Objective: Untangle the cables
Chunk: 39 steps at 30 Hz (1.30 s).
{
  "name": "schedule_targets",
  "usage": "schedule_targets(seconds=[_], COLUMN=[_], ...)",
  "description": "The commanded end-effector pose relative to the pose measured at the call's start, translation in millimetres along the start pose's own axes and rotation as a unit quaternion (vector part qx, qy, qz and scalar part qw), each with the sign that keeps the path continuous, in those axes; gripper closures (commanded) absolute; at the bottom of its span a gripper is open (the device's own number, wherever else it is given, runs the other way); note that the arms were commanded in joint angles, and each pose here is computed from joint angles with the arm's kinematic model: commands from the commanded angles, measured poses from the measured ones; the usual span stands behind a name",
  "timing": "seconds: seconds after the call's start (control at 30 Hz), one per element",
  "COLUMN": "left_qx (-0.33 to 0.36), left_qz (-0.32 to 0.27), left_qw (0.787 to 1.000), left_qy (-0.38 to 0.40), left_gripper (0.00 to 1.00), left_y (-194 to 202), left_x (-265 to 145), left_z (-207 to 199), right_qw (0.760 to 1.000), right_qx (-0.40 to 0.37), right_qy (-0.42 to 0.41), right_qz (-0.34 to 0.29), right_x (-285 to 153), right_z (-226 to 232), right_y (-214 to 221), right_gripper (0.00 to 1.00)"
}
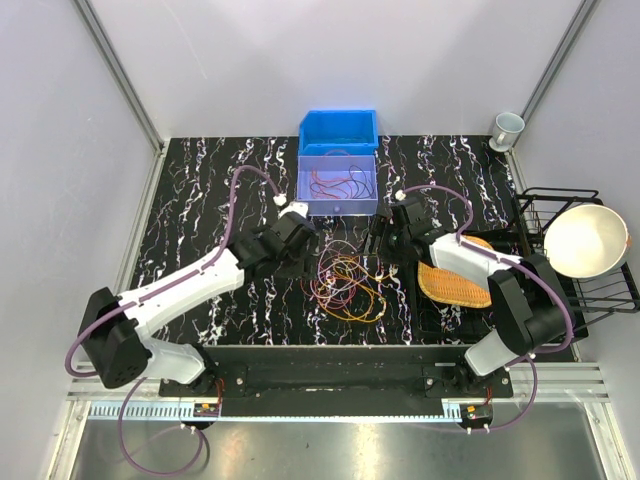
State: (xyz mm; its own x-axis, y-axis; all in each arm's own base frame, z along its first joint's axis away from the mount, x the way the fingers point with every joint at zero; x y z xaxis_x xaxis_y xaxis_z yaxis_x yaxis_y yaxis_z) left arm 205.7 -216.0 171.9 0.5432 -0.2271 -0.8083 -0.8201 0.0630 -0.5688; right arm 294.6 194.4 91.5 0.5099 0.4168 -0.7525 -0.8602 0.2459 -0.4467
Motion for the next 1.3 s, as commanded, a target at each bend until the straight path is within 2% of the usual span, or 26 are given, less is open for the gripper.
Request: schedule_targets(seconds=[0.0,0.2,0.43,0.9,1.1,1.27], left_qx=[0.015,0.085,0.119,0.155,0.155,0.160], left_qz=[-0.014,0.000,0.022,0.066,0.066,0.068], left_qw=[0.997,0.992,0.986,0.980,0.980,0.980], left_qy=[0.071,0.089,0.113,0.105,0.103,0.099], left_gripper=[0.29,0.33,0.37,0.54,0.63,0.66], left_y=[-4,6,16,38,40,42], left_x=[7,34,65,110,117,119], left_z=[-34,-70,-96,-104,-104,-103], right_qw=[0.999,0.999,1.000,0.999,1.000,1.000], right_qx=[-0.014,-0.012,-0.012,-0.012,-0.011,-0.010], right_qy=[-0.027,-0.025,-0.025,-0.029,-0.027,-0.026], right_qz=[-0.020,-0.020,-0.013,-0.005,-0.001,0.002], right_x=[-2,-1,1,5,6,8], right_z=[17,16,16,17,16,16], right_y=[-15,-16,-15,-15,-14,-15], right_gripper=[0.20,0.20,0.20,0.20,0.20,0.20])
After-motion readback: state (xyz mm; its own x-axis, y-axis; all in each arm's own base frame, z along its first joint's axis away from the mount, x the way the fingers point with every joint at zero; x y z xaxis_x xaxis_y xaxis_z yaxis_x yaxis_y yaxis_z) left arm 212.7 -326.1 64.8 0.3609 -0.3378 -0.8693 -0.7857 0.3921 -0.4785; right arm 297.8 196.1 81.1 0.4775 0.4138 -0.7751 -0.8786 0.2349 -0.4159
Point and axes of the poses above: each gripper's point midway between its finger pads, its own x axis out along the fingers, its own z axis along the line the jaws close on, y = z × x, the point moved 4 cm from there along -x, back along the fingers, and after that the axes turned 1 degree about -x, right-handed, at the moved point
